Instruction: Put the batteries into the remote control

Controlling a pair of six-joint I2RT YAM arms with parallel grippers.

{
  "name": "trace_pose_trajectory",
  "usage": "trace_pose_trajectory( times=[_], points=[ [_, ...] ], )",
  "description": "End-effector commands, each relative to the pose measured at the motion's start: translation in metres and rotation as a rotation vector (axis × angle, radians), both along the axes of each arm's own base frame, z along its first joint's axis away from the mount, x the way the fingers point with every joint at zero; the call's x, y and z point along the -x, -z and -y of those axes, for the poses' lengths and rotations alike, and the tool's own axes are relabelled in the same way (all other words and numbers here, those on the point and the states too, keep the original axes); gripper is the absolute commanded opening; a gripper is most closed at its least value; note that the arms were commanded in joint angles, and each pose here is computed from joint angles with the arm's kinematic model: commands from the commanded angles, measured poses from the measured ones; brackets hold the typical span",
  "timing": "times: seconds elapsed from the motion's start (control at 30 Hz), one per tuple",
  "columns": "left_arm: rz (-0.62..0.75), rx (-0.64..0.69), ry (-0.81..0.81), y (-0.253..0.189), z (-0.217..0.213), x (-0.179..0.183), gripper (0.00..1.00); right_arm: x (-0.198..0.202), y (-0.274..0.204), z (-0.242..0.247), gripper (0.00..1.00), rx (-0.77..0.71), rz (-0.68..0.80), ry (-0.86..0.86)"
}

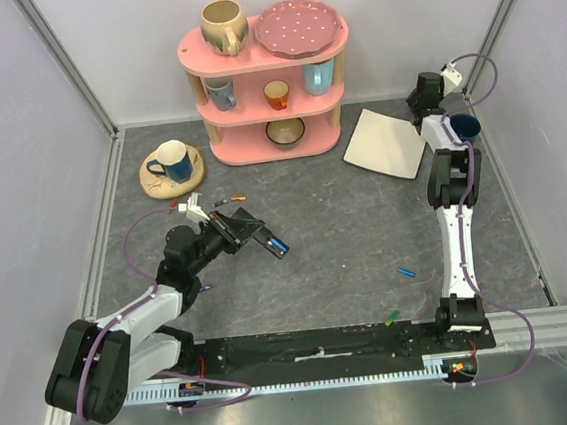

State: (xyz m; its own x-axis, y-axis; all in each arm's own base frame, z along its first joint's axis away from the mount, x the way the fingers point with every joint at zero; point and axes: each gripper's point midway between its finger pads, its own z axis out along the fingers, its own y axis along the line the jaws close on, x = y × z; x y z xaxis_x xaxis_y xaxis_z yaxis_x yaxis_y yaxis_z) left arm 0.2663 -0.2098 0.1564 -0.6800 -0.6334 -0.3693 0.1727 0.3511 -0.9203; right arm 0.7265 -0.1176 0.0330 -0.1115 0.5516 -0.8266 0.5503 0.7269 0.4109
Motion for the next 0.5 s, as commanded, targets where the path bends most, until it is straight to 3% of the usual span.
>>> trace_pose_trajectory(
  times=[0.0,0.17,0.47],
  points=[
    [0.037,0.034,0.013,-0.013,0.001,-0.001,0.02,-0.001,0.001,-0.001,0.4,-0.048,0.061,0.032],
    [0.03,0.032,0.007,-0.011,0.0,-0.003,0.02,-0.009,-0.001,0.002,0.41,-0.109,0.106,0.077],
    [0.018,0.027,0.006,-0.007,-0.002,-0.006,0.02,0.002,0.036,0.009,0.32,-0.21,0.059,0.116]
  ],
)
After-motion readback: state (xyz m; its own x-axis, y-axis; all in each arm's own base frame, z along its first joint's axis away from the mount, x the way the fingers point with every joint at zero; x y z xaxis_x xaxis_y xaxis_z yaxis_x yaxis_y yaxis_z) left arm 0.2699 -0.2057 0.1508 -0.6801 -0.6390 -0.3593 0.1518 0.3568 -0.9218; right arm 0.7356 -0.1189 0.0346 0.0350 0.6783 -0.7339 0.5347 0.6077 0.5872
